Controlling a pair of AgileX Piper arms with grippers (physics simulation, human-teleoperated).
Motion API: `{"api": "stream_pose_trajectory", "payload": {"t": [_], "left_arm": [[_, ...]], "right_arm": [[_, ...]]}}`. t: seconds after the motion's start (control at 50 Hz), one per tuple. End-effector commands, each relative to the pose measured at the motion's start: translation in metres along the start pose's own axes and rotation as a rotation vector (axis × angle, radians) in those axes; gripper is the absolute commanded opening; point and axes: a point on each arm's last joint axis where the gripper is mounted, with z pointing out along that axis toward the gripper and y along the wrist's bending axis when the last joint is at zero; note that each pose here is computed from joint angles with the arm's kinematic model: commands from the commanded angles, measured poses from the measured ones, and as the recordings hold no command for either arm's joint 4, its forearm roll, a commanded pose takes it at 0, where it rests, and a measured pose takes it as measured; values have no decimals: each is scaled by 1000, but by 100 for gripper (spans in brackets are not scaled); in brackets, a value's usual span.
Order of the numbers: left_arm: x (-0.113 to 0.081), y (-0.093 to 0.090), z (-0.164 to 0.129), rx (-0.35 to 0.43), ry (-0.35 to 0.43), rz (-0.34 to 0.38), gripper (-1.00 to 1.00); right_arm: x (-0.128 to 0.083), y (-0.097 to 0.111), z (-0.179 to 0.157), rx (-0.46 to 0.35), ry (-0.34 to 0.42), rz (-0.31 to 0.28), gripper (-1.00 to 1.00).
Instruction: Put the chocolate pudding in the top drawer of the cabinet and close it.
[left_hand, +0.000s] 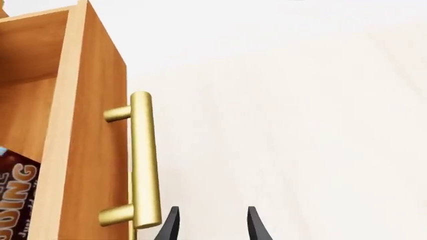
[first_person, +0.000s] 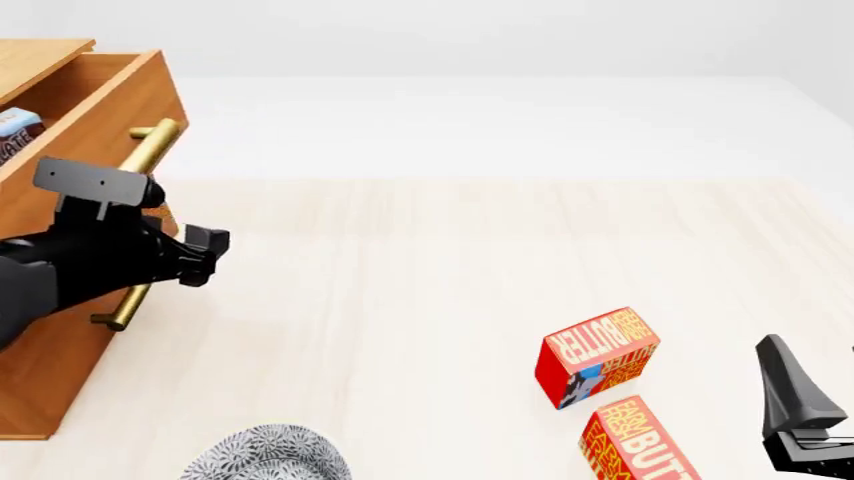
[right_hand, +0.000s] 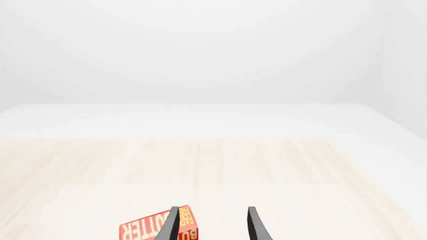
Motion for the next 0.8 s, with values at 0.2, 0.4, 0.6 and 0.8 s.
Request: {"api": "stream_pose_trajectory", "payload": {"t": [0.2, 0.4, 0.6, 0.8], "left_arm": [[6, 27, 11, -96, 27, -78, 100], [6, 39, 7, -140, 24, -140, 100], [3, 49, 2, -180, 10, -172, 100], [4, 59, -3, -219, 4, -191, 100]], "right_arm": [[0, 0, 0, 0, 0, 0, 100], [0, 0, 0, 0, 0, 0, 100], [0, 0, 0, 0, 0, 0, 100], [0, 0, 0, 0, 0, 0, 100]]}}
